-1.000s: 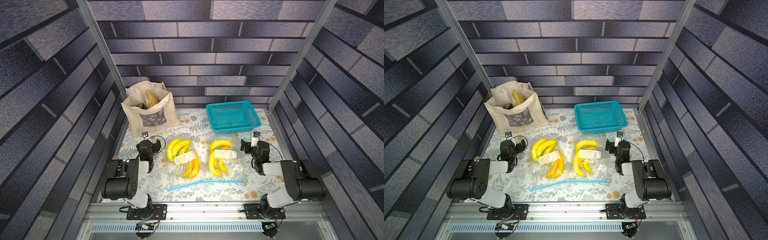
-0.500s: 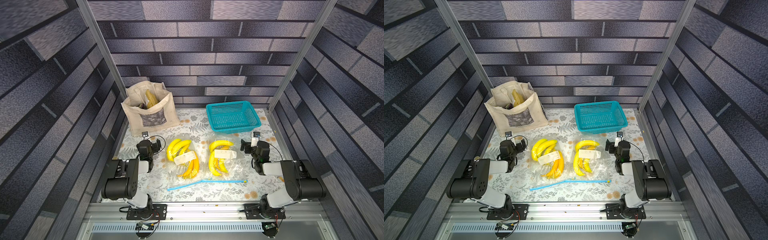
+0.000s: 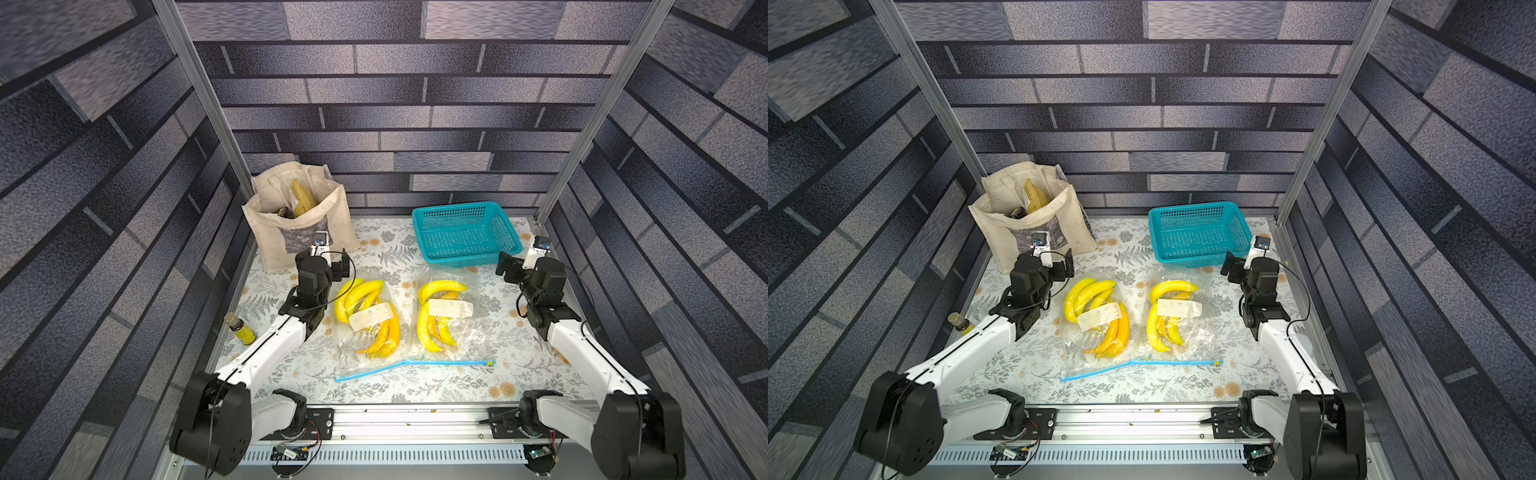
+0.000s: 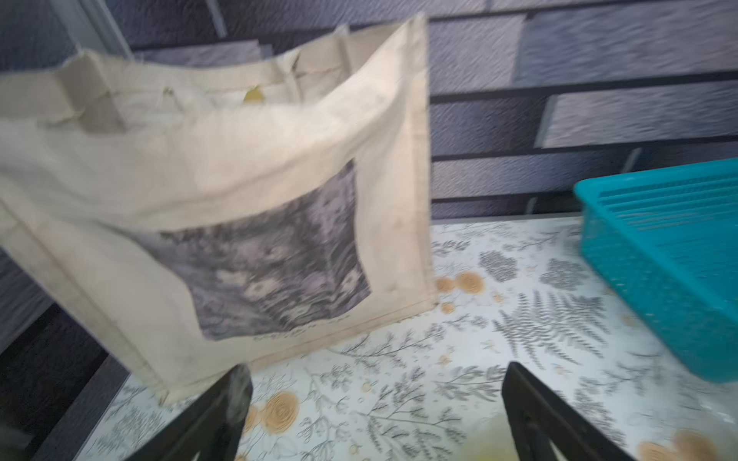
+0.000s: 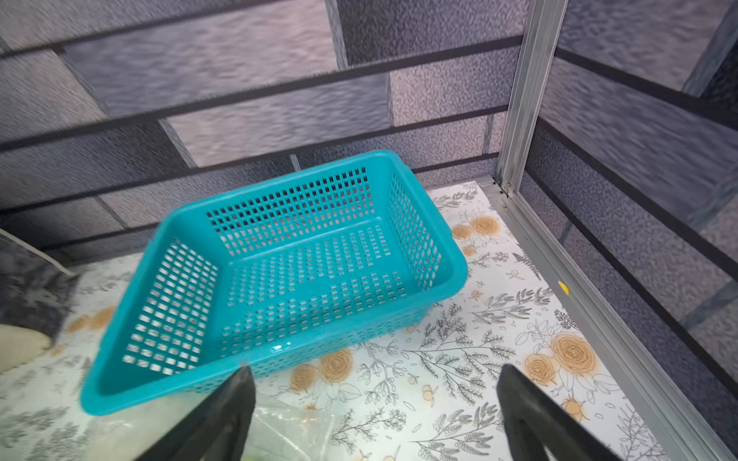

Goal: Open the zip-top bag and take out the banana
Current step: Pick up the zipper food storage bag at the center of the board.

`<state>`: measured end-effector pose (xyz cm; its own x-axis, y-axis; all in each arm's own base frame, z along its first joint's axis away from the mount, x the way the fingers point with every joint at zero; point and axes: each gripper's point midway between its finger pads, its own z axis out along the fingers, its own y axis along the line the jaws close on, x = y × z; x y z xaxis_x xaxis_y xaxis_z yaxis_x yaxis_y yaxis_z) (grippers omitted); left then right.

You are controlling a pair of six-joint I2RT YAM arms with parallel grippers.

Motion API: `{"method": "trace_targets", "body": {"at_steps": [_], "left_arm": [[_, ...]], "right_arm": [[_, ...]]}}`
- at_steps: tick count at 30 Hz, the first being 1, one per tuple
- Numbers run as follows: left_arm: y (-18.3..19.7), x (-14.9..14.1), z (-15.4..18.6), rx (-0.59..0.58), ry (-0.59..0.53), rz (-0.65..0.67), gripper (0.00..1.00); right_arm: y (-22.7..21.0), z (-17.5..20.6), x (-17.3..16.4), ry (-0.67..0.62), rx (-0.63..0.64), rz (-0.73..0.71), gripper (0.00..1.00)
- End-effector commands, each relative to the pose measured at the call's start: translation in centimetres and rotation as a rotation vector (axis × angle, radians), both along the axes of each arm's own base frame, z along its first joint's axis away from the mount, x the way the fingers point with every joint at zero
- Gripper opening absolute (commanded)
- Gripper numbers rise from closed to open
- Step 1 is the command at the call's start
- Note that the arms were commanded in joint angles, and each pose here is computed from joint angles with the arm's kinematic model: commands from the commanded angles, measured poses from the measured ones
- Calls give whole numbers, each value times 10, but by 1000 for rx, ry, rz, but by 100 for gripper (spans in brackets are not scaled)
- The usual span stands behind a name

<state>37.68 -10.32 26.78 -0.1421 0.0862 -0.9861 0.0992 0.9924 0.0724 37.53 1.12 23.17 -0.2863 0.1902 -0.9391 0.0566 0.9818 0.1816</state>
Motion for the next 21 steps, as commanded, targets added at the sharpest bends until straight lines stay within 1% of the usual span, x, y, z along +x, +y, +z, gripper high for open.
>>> {"method": "trace_targets", "body": {"at_steps": [1, 2, 5, 7, 10, 11, 12, 16, 19, 21], "left_arm": [[-34, -38, -36, 203, 116, -88, 100], [-45, -49, -37, 237, 119, -109, 100], [-93, -93, -45, 322, 162, -333, 100], [-124, -124, -54, 382, 165, -488, 100], [-158, -163, -78, 472, 204, -651, 100], [-167, -172, -85, 500, 213, -680, 100], [-173, -183, -99, 561, 245, -708, 100], [-210, -216, -129, 734, 248, -807, 100], [-230, -227, -153, 813, 279, -860, 99], [-238, -226, -164, 848, 279, -865, 97]], "right_arm": [[13, -76, -47, 350, 108, 39, 96], [15, -82, -55, 387, 112, 53, 95], [31, -91, -74, 458, 152, 139, 92], [38, -93, -81, 474, 183, 169, 89], [40, -94, -87, 464, 205, 171, 88], [39, -96, -89, 465, 207, 164, 88], [38, -97, -90, 464, 208, 160, 88], [43, -102, -93, 473, 239, 180, 88], [50, -108, -93, 502, 263, 206, 88], [54, -110, -92, 522, 275, 225, 87]]}}
